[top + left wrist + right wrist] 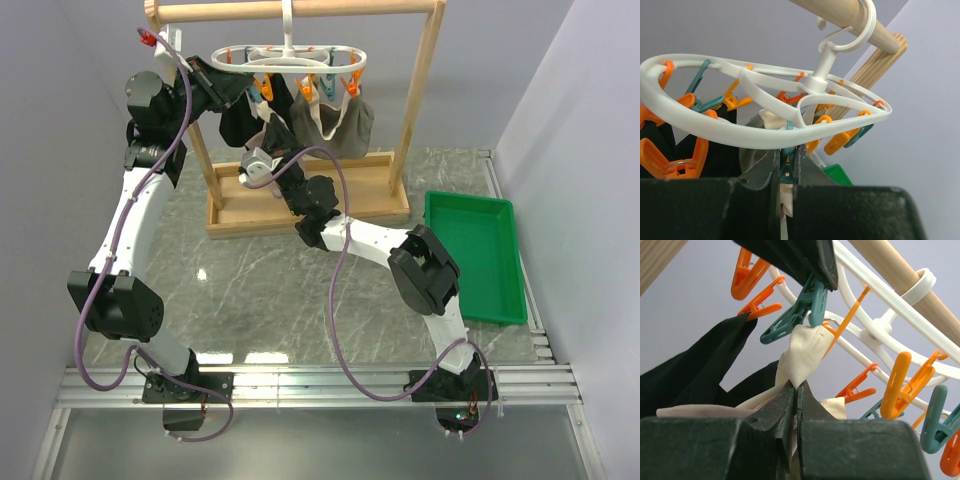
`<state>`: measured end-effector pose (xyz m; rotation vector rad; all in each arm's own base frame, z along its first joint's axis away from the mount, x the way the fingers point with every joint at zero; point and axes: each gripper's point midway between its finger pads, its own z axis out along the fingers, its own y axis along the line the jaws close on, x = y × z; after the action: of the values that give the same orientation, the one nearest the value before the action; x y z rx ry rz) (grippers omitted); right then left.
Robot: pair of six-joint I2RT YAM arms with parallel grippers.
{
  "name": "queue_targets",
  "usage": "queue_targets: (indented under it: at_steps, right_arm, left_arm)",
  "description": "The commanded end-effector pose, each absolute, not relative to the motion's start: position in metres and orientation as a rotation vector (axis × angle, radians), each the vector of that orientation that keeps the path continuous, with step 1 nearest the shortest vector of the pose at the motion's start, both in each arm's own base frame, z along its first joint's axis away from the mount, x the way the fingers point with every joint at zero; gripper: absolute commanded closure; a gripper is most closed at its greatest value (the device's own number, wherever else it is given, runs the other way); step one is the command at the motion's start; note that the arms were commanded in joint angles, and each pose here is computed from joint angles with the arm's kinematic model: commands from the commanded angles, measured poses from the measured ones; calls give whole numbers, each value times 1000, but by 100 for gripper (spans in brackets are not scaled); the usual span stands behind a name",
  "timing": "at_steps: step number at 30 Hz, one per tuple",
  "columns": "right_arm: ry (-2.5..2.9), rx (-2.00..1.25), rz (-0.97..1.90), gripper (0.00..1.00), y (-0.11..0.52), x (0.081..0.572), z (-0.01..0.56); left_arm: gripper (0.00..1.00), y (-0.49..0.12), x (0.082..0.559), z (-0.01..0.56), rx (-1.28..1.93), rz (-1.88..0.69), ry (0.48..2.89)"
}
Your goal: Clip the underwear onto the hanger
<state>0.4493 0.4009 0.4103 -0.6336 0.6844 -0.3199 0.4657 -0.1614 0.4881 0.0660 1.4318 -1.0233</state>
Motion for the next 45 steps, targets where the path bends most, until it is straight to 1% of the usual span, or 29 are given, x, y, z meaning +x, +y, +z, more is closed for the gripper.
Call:
queue_targets:
  at_steps: [1,6,34,45]
  right_arm:
    - [624,-582,-327,100,396,437,426]
    - [619,-583,-332,100,396,437,424]
    - [553,-532,-382,100,397,438,450]
    - [568,-573,-370,100,404,441,438]
  left_arm:
    - [100,-158,460,509,86,-1022,1386]
    - [100,-157,462,508,82,-1018,1388]
    - [100,-159,465,496,80,-1017,1430]
    - [99,-161,462,501,86,-1035,1417]
